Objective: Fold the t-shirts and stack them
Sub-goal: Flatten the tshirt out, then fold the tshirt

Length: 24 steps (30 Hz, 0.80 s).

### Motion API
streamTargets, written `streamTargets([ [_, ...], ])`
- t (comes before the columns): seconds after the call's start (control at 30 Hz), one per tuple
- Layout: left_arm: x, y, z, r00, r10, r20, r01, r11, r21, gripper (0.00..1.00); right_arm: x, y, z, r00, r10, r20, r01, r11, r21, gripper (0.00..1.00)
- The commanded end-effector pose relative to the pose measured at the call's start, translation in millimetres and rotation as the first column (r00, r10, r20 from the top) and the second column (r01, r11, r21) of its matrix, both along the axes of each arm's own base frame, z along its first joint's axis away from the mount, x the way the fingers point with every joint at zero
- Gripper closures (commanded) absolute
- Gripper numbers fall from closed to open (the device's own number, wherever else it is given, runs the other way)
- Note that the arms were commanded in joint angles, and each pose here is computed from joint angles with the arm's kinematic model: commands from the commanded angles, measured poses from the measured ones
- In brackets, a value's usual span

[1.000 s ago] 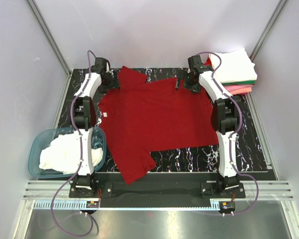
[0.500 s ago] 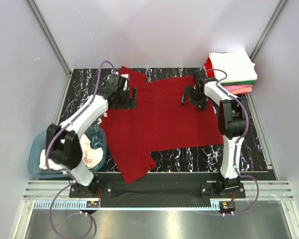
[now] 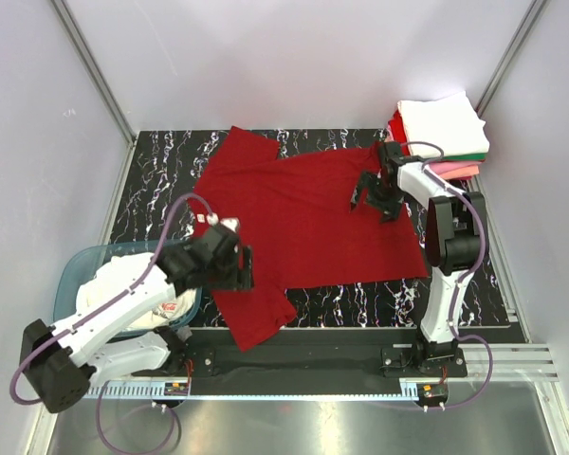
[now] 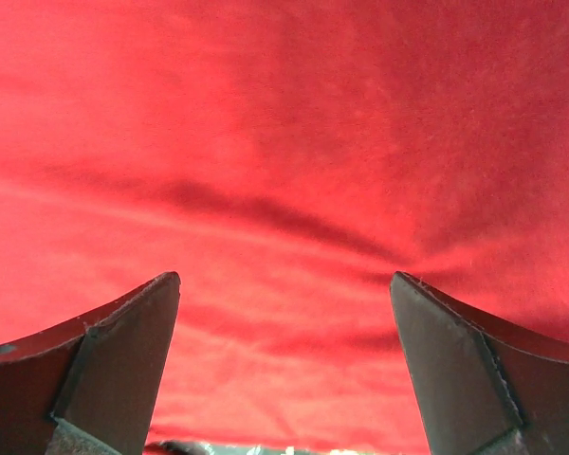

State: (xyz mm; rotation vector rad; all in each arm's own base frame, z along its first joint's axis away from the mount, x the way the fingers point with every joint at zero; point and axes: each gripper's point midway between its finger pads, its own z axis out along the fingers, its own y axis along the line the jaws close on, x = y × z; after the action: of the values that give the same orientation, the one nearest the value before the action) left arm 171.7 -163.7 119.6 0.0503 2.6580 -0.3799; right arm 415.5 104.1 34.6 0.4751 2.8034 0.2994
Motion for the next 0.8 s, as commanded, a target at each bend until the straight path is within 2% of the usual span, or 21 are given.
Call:
streamTargets([
  [0.0, -33, -11, -11, 0.996, 0.069, -0.060, -0.072, 0.996, -0.048, 0.25, 19, 7, 102, 0.977, 0.041, 0.211, -0.050, 0.998, 0.038, 0.00],
  [0.03, -49, -10, -20, 0.996, 0.038, -0.081, -0.039, 0.999, -0.014, 0.25, 18, 6, 112, 0.972, 0.042, 0.232, -0.051, 0.998, 0.035, 0.00],
  [0.1, -60, -9, -27, 0.993, 0.058, -0.098, -0.058, 0.998, 0.006, 0.26, 9, 3, 142, 0.959, 0.034, 0.281, -0.046, 0.998, 0.038, 0.00],
  [0.17, -77, -8, -38, 0.992, 0.031, -0.119, -0.028, 0.999, 0.027, 0.27, -4, 0, 151, 0.956, 0.022, 0.294, -0.035, 0.999, 0.039, 0.00],
  [0.2, -81, -8, -40, 0.992, 0.032, -0.121, -0.030, 0.999, 0.019, 0.29, -11, -1, 168, 0.943, 0.016, 0.333, -0.032, 0.999, 0.043, 0.00],
  [0.3, -95, -4, -53, 0.987, 0.054, -0.151, -0.053, 0.999, 0.011, 0.33, -36, -5, 180, 0.934, -0.004, 0.358, -0.016, 0.998, 0.055, 0.00],
  [0.53, -126, -4, -89, 0.973, 0.038, -0.228, -0.050, 0.998, -0.045, 0.37, -86, -15, 183, 0.925, -0.035, 0.379, 0.013, 0.998, 0.061, 0.00],
  [0.77, -125, -17, -103, 0.974, 0.058, -0.221, -0.093, 0.984, -0.151, 0.40, -108, -19, 186, 0.917, -0.046, 0.397, 0.021, 0.998, 0.067, 0.00],
])
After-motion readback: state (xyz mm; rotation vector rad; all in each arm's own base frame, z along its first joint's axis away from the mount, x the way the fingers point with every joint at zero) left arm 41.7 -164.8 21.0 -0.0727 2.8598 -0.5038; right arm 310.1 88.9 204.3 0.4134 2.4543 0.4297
